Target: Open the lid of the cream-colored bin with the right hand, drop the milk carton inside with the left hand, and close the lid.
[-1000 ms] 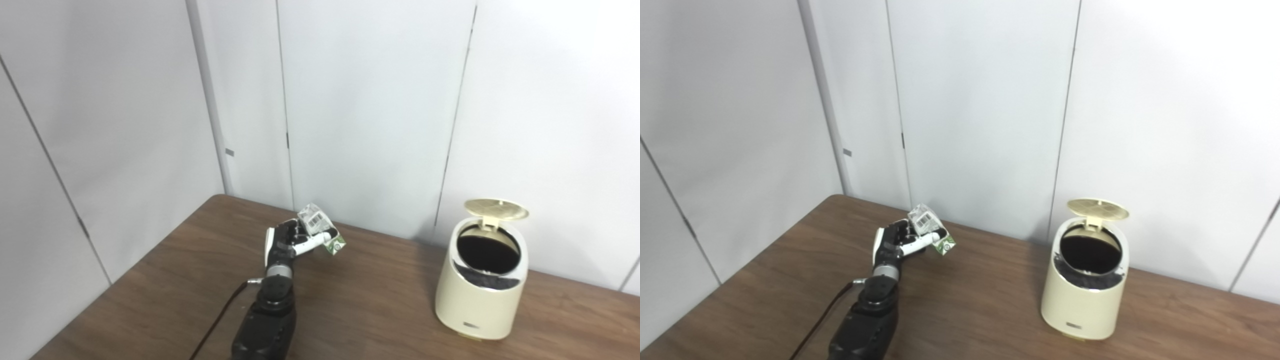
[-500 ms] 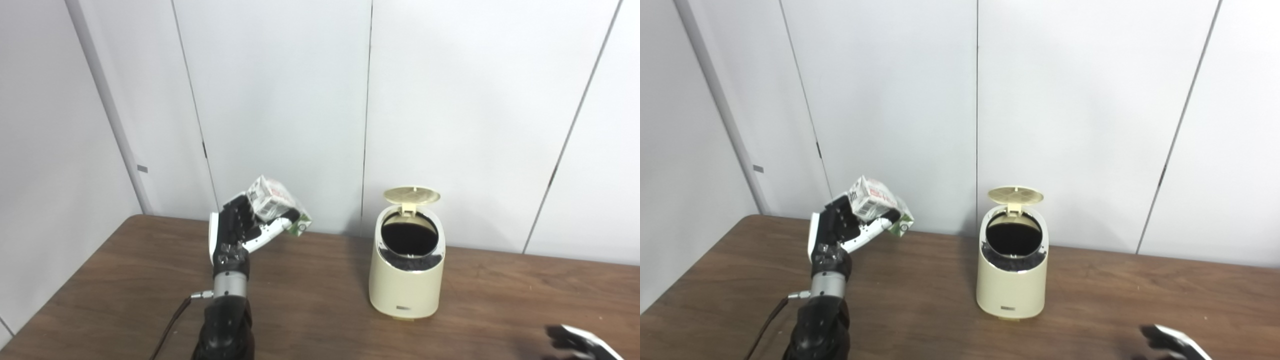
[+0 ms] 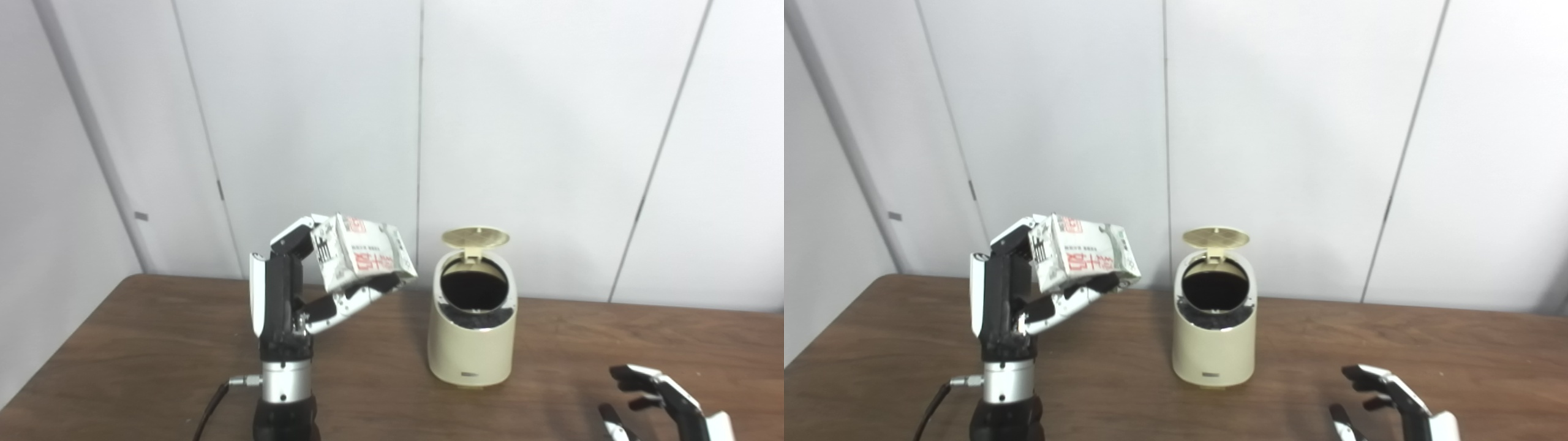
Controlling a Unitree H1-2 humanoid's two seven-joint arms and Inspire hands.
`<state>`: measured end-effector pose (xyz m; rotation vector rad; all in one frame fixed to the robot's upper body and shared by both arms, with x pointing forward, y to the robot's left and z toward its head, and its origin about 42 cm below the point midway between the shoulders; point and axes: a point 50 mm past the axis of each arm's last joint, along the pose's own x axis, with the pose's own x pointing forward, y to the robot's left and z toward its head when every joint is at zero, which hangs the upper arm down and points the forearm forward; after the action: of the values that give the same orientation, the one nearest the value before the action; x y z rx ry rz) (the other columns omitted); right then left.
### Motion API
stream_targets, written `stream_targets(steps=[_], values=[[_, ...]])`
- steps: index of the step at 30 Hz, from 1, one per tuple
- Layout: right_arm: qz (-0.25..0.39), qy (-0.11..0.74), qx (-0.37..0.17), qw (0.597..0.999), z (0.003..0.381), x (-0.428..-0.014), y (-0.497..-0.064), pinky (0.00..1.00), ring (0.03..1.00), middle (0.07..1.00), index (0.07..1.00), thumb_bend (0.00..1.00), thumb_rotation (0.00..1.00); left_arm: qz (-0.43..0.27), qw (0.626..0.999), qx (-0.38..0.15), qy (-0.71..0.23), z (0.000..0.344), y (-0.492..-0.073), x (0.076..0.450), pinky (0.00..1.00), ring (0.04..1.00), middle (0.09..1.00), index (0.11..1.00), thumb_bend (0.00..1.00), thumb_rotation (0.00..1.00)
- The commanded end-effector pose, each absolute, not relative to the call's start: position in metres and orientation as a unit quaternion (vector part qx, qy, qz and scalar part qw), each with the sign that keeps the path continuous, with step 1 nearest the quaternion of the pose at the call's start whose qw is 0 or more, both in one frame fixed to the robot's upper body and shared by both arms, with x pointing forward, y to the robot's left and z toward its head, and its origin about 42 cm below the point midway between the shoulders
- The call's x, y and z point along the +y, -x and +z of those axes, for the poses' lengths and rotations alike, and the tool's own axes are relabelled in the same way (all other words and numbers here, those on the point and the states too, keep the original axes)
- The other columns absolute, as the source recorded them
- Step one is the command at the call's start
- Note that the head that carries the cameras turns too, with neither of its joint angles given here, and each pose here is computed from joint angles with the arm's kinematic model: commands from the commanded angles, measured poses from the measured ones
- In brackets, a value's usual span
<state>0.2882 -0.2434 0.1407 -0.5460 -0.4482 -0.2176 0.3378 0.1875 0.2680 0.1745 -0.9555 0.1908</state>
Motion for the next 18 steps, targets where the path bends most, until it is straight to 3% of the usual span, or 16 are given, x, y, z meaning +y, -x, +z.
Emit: stream_targets(steps=[1, 3, 5, 8, 13, 15, 18], values=[[-0.099, 0.251, -0.192, 0.943, 0.123, -0.231, -0.286, 0.52, 0.648, 0.667, 0.638, 0.22, 0.18, 0.085, 0.855, -0.505, -0.085, 0.285, -0.340, 0.178, 0.54, 0.486, 0.474, 0.484, 0.50, 0.00], [-0.097, 0.247, -0.186, 0.946, 0.123, -0.229, -0.285, 0.53, 0.656, 0.676, 0.647, 0.24, 0.20, 0.080, 0.854, -0.505, -0.091, 0.283, -0.341, 0.173, 0.54, 0.495, 0.480, 0.468, 0.50, 0.00], [-0.100, 0.241, -0.181, 0.948, 0.123, -0.227, -0.283, 0.45, 0.595, 0.675, 0.653, 0.26, 0.21, 0.074, 0.855, -0.505, -0.096, 0.279, -0.343, 0.169, 0.56, 0.493, 0.481, 0.466, 0.50, 0.00], [-0.102, 0.239, -0.182, 0.948, 0.123, -0.224, -0.282, 0.37, 0.537, 0.668, 0.658, 0.26, 0.15, 0.064, 0.858, -0.501, -0.096, 0.273, -0.346, 0.162, 0.57, 0.483, 0.483, 0.469, 0.50, 0.00], [-0.100, 0.239, -0.185, 0.948, 0.122, -0.220, -0.281, 0.33, 0.494, 0.646, 0.660, 0.26, 0.12, 0.051, 0.862, -0.496, -0.094, 0.265, -0.351, 0.149, 0.56, 0.490, 0.487, 0.461, 0.50, 0.00], [-0.100, 0.239, -0.186, 0.948, 0.121, -0.219, -0.281, 0.27, 0.397, 0.612, 0.659, 0.27, 0.11, 0.046, 0.861, -0.496, -0.097, 0.263, -0.353, 0.144, 0.57, 0.492, 0.488, 0.458, 0.50, 0.00], [-0.100, 0.238, -0.187, 0.948, 0.121, -0.218, -0.280, 0.40, 0.544, 0.650, 0.652, 0.27, 0.12, 0.036, 0.865, -0.490, -0.103, 0.260, -0.364, 0.138, 0.57, 0.501, 0.478, 0.460, 0.50, 0.00]])
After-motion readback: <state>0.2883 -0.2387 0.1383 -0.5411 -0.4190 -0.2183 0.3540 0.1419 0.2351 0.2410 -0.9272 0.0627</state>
